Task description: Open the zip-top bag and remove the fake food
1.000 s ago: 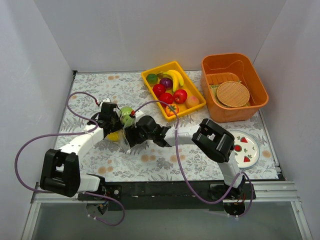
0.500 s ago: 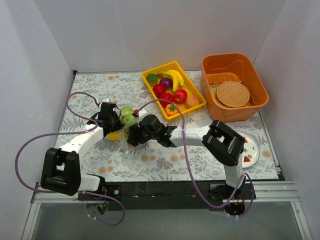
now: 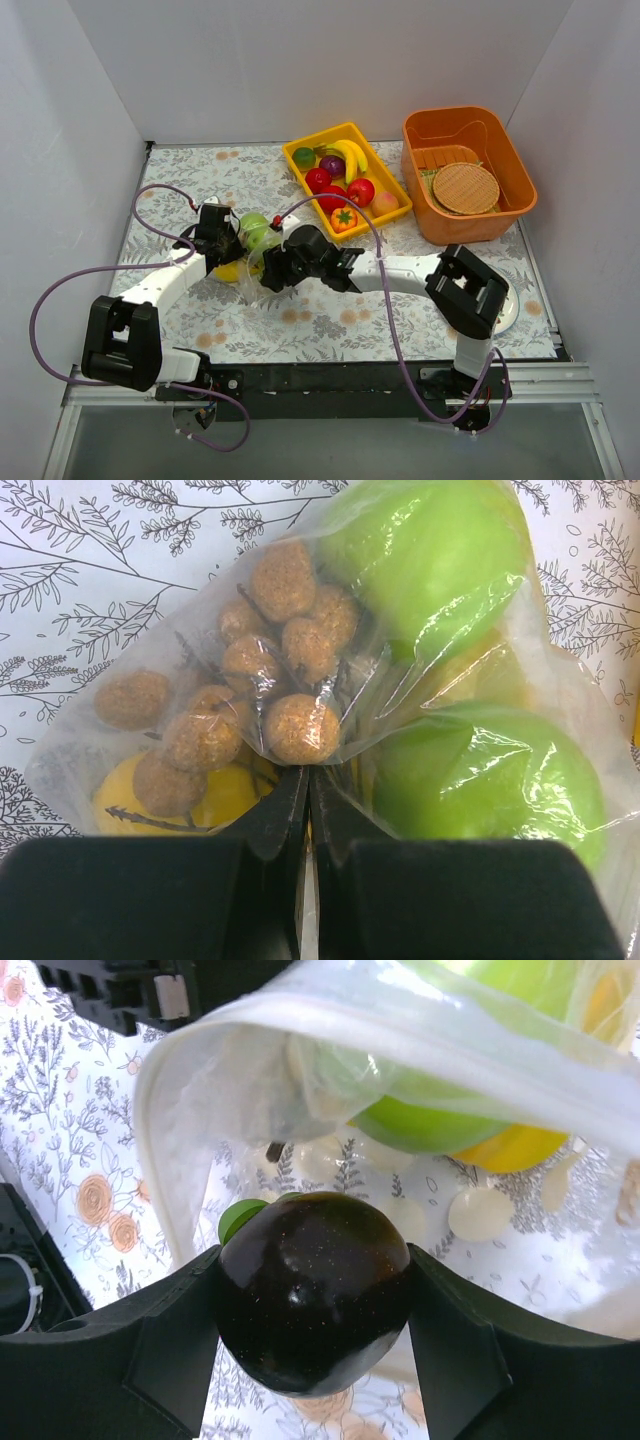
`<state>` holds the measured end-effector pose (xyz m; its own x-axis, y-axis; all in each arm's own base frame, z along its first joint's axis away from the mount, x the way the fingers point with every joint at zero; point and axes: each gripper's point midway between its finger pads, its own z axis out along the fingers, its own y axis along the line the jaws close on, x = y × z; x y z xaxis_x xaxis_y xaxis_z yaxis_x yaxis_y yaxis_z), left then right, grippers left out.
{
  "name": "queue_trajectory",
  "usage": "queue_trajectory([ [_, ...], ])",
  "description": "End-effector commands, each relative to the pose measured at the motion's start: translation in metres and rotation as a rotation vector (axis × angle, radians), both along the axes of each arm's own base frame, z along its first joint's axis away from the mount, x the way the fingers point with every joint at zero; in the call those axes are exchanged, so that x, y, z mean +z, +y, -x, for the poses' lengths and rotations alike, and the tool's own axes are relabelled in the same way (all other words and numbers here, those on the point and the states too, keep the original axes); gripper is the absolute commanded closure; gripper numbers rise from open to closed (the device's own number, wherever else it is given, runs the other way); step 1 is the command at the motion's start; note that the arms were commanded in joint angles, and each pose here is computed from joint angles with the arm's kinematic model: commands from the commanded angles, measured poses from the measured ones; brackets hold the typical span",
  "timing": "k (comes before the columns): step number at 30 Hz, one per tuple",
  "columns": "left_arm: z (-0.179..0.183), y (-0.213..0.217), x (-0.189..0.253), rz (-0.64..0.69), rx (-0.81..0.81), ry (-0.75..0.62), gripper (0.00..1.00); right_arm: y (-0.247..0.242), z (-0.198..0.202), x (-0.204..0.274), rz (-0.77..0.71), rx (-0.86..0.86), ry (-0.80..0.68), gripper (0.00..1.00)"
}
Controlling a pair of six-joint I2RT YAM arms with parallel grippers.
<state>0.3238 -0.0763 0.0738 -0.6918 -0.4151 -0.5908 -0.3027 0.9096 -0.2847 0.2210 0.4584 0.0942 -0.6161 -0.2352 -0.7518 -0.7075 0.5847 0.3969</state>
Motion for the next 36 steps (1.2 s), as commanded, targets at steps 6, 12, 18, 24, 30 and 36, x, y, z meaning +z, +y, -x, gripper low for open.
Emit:
queue_trajectory([
  [6,0.002,-0.003,0.013,0.020,-0.032,-0.009,1.00,-0.016,0.002,0.039,-0.023,0.008,-0.047,0.67],
  [12,0.001,-0.005,0.022,0.023,-0.044,-0.024,1.00,-0.033,0.008,0.049,-0.012,0.012,-0.048,0.69],
  [18,-0.002,-0.006,0.029,0.022,-0.061,-0.039,1.00,-0.047,0.017,0.065,-0.008,0.044,-0.047,0.71],
  [24,-0.003,-0.005,0.039,0.011,-0.077,-0.061,0.97,-0.070,0.008,0.088,-0.004,0.024,-0.064,0.73],
  [30,-0.005,-0.005,0.050,0.003,-0.091,-0.079,0.92,-0.118,-0.060,0.100,-0.017,-0.117,-0.062,0.73],
  [36,-0.007,-0.008,0.061,0.015,-0.105,-0.099,0.91,-0.174,-0.143,0.080,0.028,-0.340,-0.043,0.73],
])
